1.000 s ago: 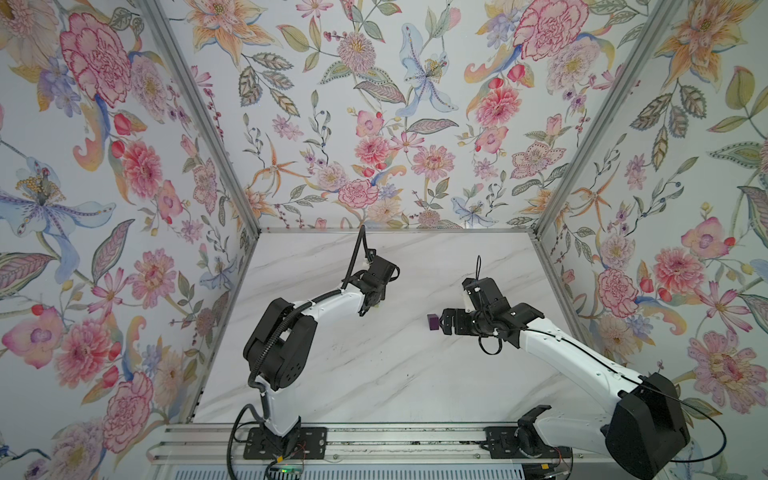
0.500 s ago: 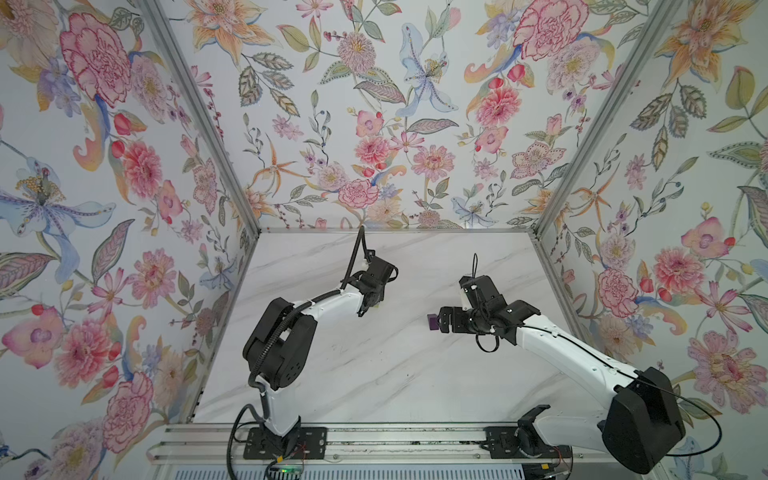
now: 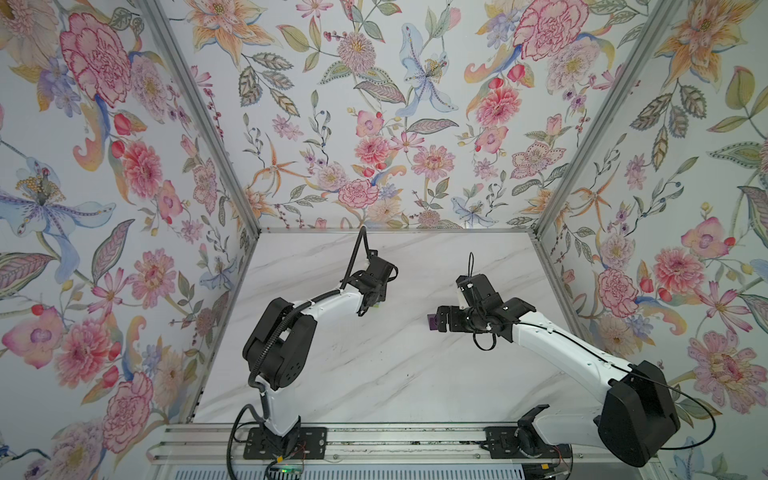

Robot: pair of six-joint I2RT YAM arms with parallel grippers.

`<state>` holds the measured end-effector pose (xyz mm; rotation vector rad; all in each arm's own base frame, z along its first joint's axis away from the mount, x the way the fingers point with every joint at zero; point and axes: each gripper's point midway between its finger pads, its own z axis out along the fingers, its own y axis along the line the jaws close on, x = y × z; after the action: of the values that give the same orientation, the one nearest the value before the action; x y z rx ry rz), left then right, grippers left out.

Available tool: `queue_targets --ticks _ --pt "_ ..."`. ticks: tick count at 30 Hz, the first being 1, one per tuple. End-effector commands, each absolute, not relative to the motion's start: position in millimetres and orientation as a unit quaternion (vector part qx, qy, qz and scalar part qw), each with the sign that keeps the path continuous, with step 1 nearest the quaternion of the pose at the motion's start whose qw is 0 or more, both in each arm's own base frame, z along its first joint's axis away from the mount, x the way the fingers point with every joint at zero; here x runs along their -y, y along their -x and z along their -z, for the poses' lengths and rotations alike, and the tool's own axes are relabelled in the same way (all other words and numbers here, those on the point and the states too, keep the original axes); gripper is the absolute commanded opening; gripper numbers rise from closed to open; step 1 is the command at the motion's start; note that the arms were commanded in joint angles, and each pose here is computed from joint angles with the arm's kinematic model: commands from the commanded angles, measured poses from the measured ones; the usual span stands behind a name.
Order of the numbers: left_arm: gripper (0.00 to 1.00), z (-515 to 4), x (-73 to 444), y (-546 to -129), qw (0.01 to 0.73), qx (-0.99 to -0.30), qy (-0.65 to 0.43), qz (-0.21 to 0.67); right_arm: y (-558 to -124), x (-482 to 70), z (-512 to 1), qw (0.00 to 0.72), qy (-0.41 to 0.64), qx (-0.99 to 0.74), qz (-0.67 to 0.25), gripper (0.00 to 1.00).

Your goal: Build the wood block tower

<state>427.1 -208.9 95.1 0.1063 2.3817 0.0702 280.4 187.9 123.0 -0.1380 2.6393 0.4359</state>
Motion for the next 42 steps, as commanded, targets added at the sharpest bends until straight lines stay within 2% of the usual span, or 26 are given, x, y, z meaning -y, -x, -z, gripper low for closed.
queue_targets --ticks 1,5,8,12,21,24,29,31,35,42 --pt "0.52 -111 210 -432 0.384 -0.922 -0.043 -0.016 -284 -193 -131 0.236 0.048 -0.957 -0.161 0.99" --pt "0.54 -110 209 -432 0.381 -0.923 -0.045 -0.021 -283 -192 -131 0.235 0.047 -0.958 -0.159 0.99" --pt "0.60 -118 207 -432 0.389 -0.920 -0.042 -0.023 -283 -191 -131 0.236 0.046 -0.957 -0.159 0.99" --pt "0.67 -144 208 -433 0.415 -0.909 -0.039 -0.010 -285 -192 -133 0.239 0.047 -0.957 -0.160 0.99" --pt "0.73 -215 202 -423 0.474 -0.879 -0.036 0.019 -287 -189 -140 0.250 0.046 -0.956 -0.147 0.99" --pt "0.75 -237 192 -410 0.493 -0.869 -0.030 0.026 -288 -186 -135 0.245 0.043 -0.959 -0.134 0.99" --pt "0.78 -244 168 -378 0.510 -0.859 -0.025 0.029 -289 -188 -123 0.226 0.042 -0.965 -0.125 0.99" --pt "0.81 -243 157 -364 0.515 -0.856 -0.023 0.032 -290 -192 -118 0.218 0.044 -0.967 -0.123 0.94" --pt "0.99 -235 137 -333 0.519 -0.853 -0.019 0.037 -294 -199 -108 0.204 0.051 -0.971 -0.113 0.89" --pt "1.00 -211 115 -297 0.514 -0.856 -0.007 0.054 -306 -206 -92 0.184 0.054 -0.978 -0.080 0.85"
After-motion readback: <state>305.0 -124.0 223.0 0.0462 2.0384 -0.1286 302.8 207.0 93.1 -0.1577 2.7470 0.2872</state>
